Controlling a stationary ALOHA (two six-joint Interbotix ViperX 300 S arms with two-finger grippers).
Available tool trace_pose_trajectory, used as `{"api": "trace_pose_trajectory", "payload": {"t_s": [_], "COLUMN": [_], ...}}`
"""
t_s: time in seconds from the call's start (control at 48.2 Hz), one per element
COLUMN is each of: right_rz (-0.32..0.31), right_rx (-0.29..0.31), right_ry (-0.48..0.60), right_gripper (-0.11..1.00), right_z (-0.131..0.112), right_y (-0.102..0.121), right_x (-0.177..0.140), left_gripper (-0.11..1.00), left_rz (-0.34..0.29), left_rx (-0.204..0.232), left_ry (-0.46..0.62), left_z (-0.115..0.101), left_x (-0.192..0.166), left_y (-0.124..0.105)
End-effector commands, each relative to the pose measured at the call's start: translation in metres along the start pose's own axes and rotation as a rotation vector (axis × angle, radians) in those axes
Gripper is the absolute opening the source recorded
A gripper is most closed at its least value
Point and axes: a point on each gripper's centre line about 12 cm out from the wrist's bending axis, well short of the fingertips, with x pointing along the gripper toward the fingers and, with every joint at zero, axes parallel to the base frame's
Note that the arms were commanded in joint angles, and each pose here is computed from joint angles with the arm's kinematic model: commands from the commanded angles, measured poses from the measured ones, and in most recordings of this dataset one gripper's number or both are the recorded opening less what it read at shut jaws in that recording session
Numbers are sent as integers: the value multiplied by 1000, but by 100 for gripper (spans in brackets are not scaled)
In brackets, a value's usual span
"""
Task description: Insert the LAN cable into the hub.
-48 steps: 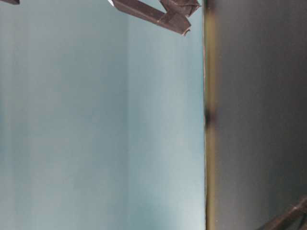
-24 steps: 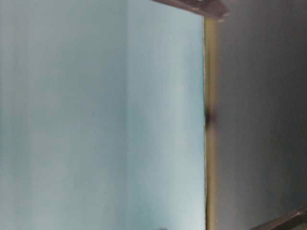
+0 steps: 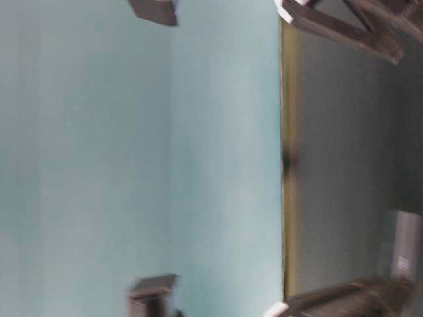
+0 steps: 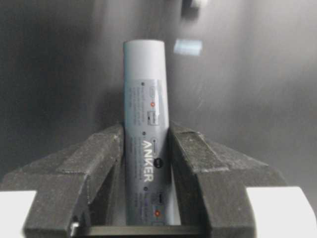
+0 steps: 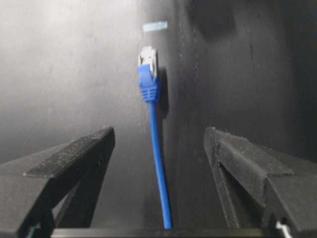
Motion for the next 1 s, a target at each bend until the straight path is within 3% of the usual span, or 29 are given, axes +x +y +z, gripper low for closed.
{"api": "trace_pose_trajectory", "payload": {"t_s": [0.0, 0.415, 0.622, 0.747, 0.913, 0.975], "right_rz": [4, 0, 0, 8, 12, 13], "right_rx": [5, -3, -6, -18, -23, -24], "right_ry": [-30, -25, -23, -26, -34, -36], "right_gripper": [71, 69, 62, 50, 15, 13], "right_z": [4, 2, 0, 0, -3, -3], "right_y": [1, 0, 1, 4, 4, 5], "right_x": [9, 38, 42, 42, 41, 42], "left_gripper": [28, 28, 28, 28, 28, 28], "left_rz": [-10, -15, -15, -16, -20, -21], "left_rx": [8, 11, 9, 10, 17, 18], "left_ry": [-31, -10, -8, -5, -8, -9], "left_z": [19, 14, 13, 13, 13, 13], "left_x": [-5, -7, -7, -7, -7, -7], "left_y": [-6, -8, -8, -9, -10, -11]}}
